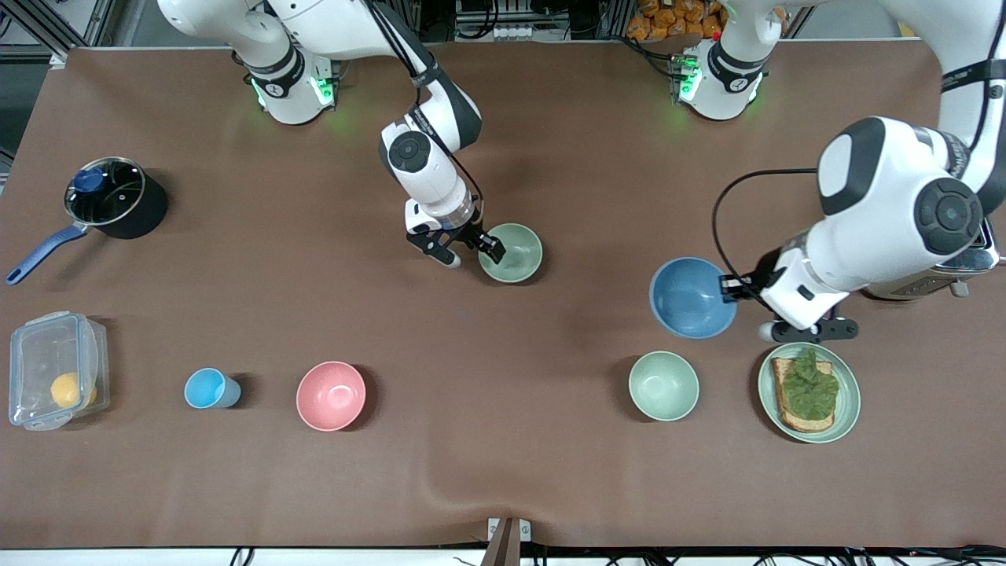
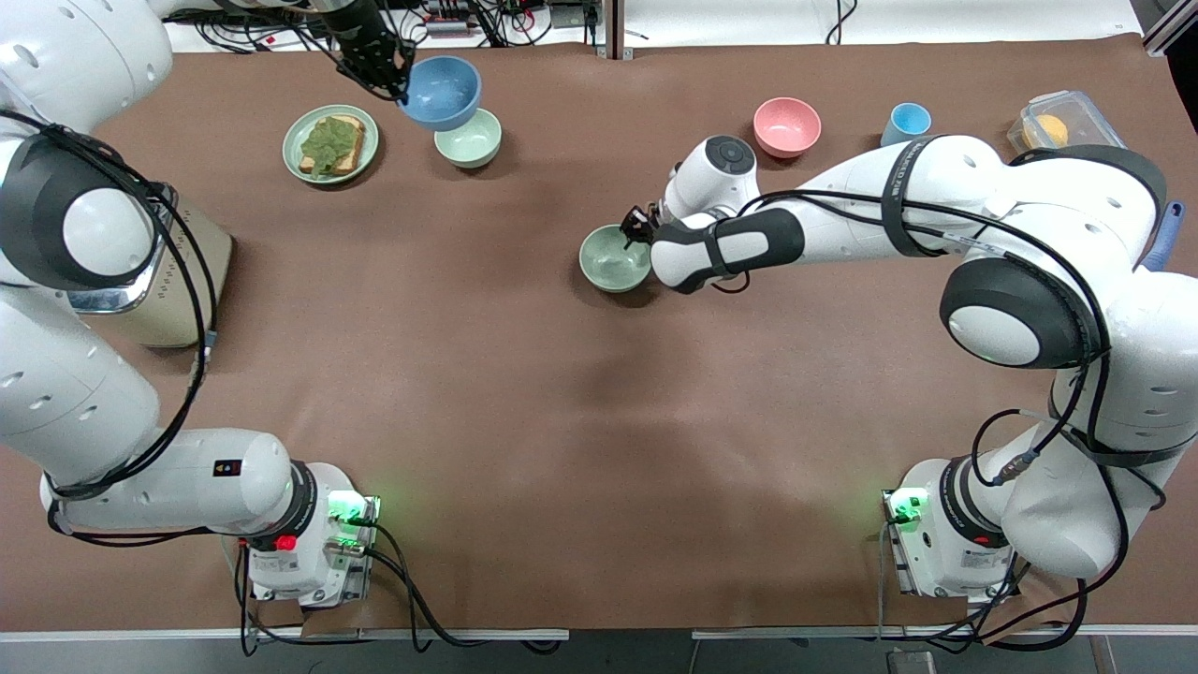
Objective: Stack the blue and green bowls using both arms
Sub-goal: 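Carry the blue bowl over the green bowl with the left gripper and lower it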
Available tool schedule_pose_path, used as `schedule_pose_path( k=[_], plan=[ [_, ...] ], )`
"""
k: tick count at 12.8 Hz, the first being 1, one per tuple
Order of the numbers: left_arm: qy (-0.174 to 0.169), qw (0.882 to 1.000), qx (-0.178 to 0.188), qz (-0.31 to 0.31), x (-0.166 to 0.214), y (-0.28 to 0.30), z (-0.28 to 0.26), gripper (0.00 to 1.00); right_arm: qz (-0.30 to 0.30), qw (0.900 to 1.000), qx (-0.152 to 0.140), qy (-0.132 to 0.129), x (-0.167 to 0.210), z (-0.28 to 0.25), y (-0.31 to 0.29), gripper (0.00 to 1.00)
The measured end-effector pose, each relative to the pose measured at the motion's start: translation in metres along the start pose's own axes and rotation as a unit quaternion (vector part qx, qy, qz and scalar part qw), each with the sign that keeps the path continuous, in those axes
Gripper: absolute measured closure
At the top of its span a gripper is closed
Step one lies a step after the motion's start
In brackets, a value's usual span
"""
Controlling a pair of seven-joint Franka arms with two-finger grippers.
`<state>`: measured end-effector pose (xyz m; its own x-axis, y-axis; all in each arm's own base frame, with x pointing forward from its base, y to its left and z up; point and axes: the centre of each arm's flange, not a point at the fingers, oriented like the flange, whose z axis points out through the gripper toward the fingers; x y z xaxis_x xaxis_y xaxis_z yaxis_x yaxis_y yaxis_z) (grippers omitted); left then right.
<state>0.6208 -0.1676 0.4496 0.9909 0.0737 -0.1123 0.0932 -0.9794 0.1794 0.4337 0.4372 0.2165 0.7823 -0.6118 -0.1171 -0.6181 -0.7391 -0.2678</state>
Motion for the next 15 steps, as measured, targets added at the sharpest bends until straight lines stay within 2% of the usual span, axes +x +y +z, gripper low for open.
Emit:
schedule_pose_path(
  k=[1,3,5,6,8,12,13,15],
  plan=[
    [-0.003,1.0,-0.003,-0.009,-0.005,0.013,0.001,0.95,0.015,1.0,-0.006,-0.008,0.003,-0.007,-0.009,0.01],
    [-0.009,1.0,-0.006,-0.016,-0.014,0.033,0.004,0.95,0.057,0.998,-0.022,-0.027,0.025,-0.027,-0.025,0.0],
    [-0.017,1.0,-0.011,-0.023,-0.023,0.051,0.006,0.95,0.117,0.992,-0.027,-0.044,0.058,-0.043,-0.031,0.0],
    [-0.019,0.999,-0.014,-0.035,-0.027,0.06,0.006,0.95,0.156,0.986,-0.022,-0.057,0.074,-0.046,-0.027,0.0],
    [-0.025,0.998,-0.016,-0.048,-0.036,0.077,0.007,0.95,0.239,0.966,-0.011,-0.094,0.101,-0.044,-0.016,0.0],
    [-0.039,0.997,-0.012,-0.062,-0.055,0.106,0.018,0.95,0.327,0.935,-0.017,-0.137,0.11,-0.003,0.002,0.0],
    [-0.044,0.997,-0.008,-0.065,-0.063,0.116,0.024,0.95,0.339,0.93,-0.019,-0.142,0.111,0.005,0.005,0.0],
    [-0.054,0.997,0.002,-0.064,-0.077,0.133,0.038,0.95,0.348,0.926,-0.023,-0.145,0.112,0.014,0.009,0.0]
  ],
)
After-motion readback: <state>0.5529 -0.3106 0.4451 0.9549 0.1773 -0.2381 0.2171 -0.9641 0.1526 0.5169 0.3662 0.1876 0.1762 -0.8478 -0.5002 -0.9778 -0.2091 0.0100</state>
